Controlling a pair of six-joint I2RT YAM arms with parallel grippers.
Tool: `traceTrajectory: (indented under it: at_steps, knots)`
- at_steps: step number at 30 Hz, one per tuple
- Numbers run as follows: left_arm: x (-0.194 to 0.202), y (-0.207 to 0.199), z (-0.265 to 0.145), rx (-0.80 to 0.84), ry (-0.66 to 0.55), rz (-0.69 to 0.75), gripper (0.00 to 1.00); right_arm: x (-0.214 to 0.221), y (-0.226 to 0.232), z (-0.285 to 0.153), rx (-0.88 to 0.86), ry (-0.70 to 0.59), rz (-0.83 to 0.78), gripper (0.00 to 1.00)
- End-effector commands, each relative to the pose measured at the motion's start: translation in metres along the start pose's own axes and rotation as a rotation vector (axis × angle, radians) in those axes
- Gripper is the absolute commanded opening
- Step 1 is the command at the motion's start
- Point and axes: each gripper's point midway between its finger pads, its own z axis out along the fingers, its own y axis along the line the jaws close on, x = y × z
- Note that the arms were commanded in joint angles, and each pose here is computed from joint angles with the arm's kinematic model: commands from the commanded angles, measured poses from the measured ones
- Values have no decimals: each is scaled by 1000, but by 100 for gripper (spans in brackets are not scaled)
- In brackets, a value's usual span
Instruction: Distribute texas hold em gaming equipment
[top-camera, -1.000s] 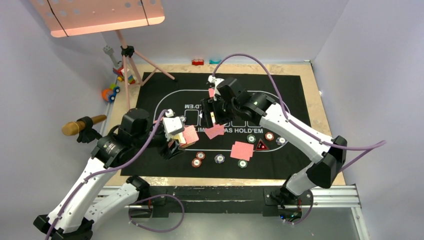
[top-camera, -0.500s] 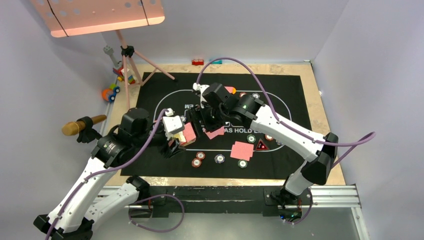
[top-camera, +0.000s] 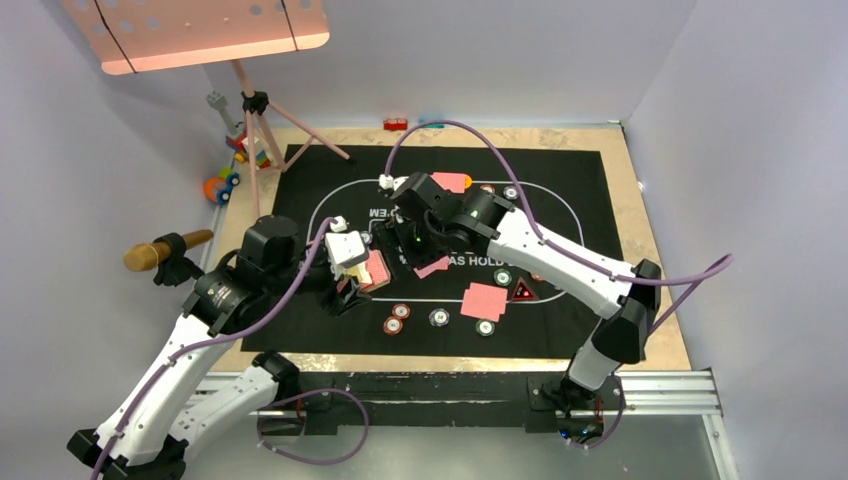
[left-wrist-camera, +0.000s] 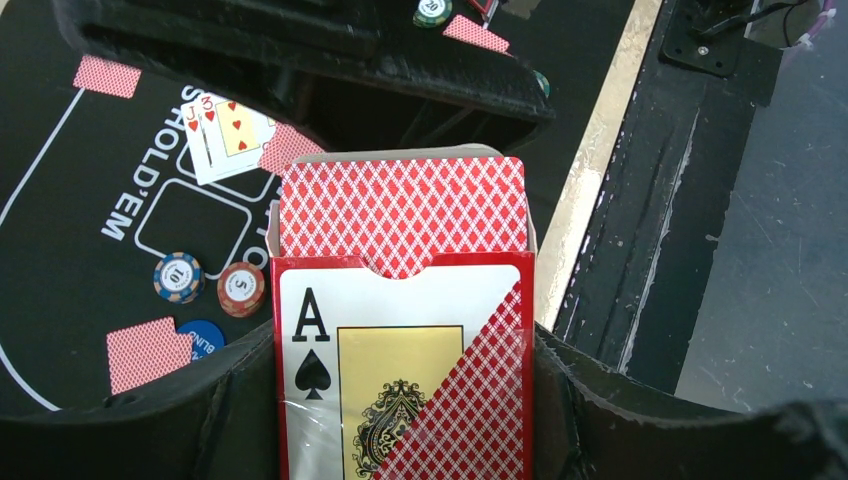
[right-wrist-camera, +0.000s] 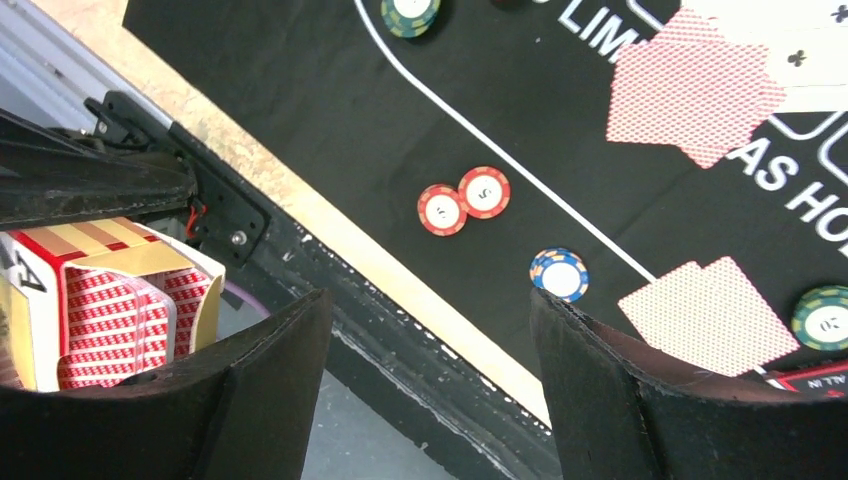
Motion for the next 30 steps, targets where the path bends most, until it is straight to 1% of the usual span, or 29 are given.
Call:
traceTrajectory:
  at_steps: [1,4,7,10,12,14,18,20,28,30]
  knots:
    - [-17,4,-3,-17,-60,27,0,-27,-10,-33,76,-117,-12,77]
    - [-14,3,-4,-16,-54,28,0,-35,-24,-53,91,-162,18,79]
    - [-13,2,-3,-13,-53,24,0,-42,-30,-72,22,-225,76,83]
    - [-12,2,-3,-12,-52,25,0,-53,-12,-86,-246,-300,153,87]
    - [-12,2,-3,-12,-50,25,0,-48,2,-90,-425,-313,204,90]
    - [-12,2,-3,-11,-50,25,0,-48,25,-94,-614,-312,222,92]
    - [-15,3,-3,-14,-55,28,0,-47,50,-87,-814,-253,259,94]
    - [-16,4,-3,-19,-56,32,0,-50,59,-85,-867,-251,256,95]
    - [-16,6,-1,-22,-56,30,0,-46,92,-63,-941,-170,241,97]
    - [-16,7,-1,-25,-55,31,0,-44,98,-58,-959,-156,253,96]
